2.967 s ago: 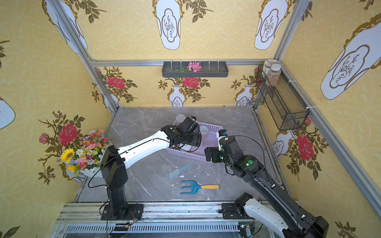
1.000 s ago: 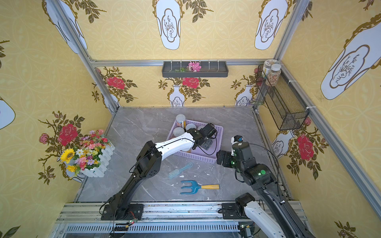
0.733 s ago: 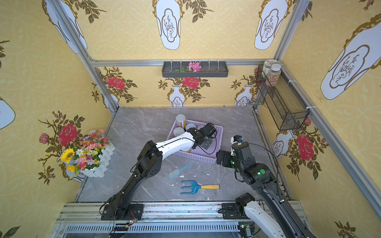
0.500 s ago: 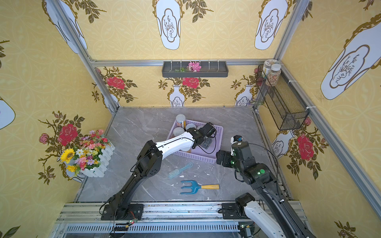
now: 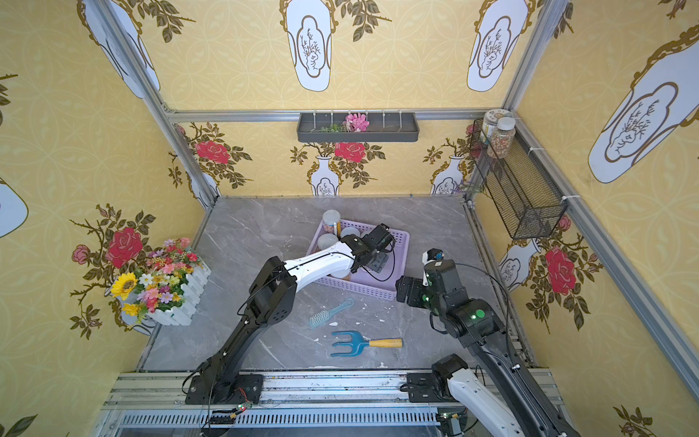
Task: Put the canned food in the basket
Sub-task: Place the canned food in the basket, then reset both arms
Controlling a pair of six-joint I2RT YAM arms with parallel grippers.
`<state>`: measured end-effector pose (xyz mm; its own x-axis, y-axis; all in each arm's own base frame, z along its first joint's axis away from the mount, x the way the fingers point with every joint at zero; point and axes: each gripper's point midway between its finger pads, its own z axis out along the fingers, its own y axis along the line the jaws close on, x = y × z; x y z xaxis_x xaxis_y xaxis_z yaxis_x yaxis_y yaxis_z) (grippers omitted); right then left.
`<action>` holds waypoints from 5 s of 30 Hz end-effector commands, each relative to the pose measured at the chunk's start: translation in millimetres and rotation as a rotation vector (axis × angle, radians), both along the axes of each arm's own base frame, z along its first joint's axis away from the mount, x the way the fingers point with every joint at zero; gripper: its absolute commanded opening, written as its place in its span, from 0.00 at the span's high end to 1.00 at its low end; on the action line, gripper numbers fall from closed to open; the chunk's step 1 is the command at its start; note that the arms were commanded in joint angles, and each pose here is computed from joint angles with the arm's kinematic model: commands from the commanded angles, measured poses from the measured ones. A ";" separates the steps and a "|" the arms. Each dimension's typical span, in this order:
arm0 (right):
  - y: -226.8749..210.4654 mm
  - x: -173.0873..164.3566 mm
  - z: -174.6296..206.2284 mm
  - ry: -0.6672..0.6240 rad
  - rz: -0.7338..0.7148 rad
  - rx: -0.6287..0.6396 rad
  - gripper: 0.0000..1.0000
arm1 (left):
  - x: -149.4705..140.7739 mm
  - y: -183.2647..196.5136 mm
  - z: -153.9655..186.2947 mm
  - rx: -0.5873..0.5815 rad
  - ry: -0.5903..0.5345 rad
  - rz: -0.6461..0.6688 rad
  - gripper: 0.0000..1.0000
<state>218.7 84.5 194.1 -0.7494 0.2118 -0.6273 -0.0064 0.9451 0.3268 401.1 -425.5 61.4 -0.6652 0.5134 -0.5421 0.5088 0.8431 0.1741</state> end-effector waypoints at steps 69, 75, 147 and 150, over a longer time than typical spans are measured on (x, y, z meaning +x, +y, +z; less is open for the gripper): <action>83.2 81.8 7.1 -0.225 0.449 -0.022 0.03 | -95.7 201.2 157.1 -0.718 -0.318 0.321 0.00; 36.1 107.7 -1.9 -0.284 0.278 -0.171 0.03 | -86.0 256.4 157.7 -0.735 -0.516 0.294 0.00; -92.0 139.0 -118.7 -0.441 -0.128 -0.336 0.03 | -68.8 446.3 58.5 -0.556 -0.735 0.583 0.00; -86.2 141.9 -120.6 -0.433 -0.094 -0.319 0.03 | -68.9 445.6 58.8 -0.555 -0.736 0.578 0.00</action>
<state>353.3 -7.8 64.3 -0.4267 0.0225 -0.9041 0.0491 0.9988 0.0016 332.4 21.8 119.8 -0.1452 -0.2058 -0.9678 -0.0716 0.9778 -0.1972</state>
